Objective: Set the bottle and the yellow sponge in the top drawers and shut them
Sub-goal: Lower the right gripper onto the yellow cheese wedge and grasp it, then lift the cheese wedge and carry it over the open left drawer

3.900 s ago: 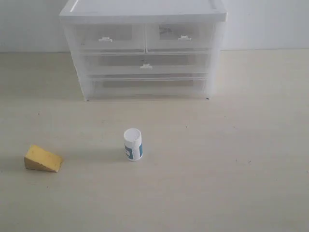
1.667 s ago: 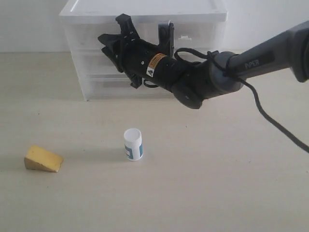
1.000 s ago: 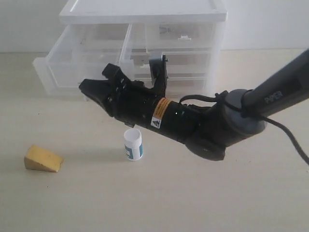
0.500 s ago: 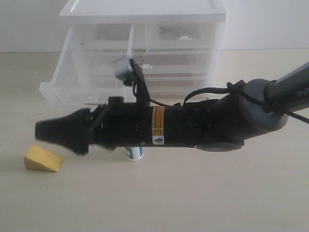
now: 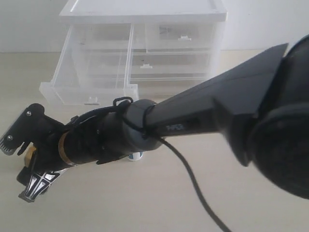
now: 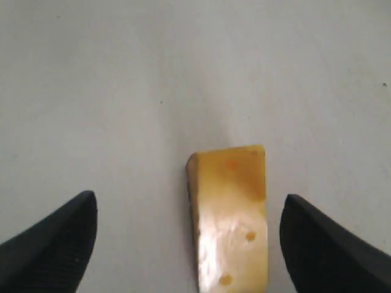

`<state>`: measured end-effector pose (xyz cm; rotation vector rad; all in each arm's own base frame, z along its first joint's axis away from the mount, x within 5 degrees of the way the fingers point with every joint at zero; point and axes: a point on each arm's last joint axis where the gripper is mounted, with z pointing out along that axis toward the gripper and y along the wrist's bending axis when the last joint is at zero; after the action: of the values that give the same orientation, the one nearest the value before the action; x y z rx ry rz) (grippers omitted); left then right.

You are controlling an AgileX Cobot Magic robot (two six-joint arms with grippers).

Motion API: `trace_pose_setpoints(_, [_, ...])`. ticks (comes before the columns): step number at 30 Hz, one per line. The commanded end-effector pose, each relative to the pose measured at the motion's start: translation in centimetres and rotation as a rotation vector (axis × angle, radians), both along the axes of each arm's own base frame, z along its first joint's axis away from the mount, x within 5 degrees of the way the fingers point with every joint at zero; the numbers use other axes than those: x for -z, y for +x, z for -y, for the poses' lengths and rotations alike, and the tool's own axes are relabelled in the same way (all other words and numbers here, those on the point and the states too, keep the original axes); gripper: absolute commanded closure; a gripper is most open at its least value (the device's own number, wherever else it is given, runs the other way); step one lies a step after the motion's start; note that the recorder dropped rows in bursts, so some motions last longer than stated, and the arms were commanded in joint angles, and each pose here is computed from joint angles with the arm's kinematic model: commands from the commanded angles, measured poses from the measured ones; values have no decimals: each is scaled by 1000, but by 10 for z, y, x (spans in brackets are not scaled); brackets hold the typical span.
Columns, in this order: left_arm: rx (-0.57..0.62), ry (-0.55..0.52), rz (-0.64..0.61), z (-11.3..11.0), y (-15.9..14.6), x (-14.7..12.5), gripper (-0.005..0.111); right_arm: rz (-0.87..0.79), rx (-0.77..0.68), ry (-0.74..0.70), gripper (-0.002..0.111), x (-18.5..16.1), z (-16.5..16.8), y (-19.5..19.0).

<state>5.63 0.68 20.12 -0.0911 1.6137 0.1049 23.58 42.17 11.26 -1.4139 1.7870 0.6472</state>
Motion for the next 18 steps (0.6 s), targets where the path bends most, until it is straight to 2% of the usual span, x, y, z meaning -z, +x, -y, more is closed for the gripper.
trace_pose_setpoints(1, [-3, -2, 11, 0, 0, -1, 103, 56, 4, -2, 33, 13, -19, 15])
trace_pose_setpoints(2, [-3, -2, 11, 0, 0, -1, 103, 61, 14, -10, 33, 17, -22, 18])
trace_pose_setpoints(4, [-3, -2, 11, 0, 0, -1, 103, 58, 31, -30, 44, 25, -22, 20])
trace_pose_setpoints(6, [-3, -2, 11, 0, 0, -1, 103, 43, 42, -24, 68, 23, -22, 19])
trace_pose_setpoints(8, [-3, -2, 11, 0, 0, -1, 103, -2, 76, 4, 102, 13, -20, 15])
trace_pose_setpoints(9, [-3, -2, 11, 0, 0, -1, 103, -23, 90, 19, 107, 4, -18, 11])
trace_pose_setpoints(13, [-3, -2, 11, 0, 0, -1, 103, -4, 68, 43, 107, -43, 2, -14])
trace_pose_setpoints(18, [-3, -2, 11, 0, 0, -1, 103, 20, 51, 101, 107, -109, 56, -52])
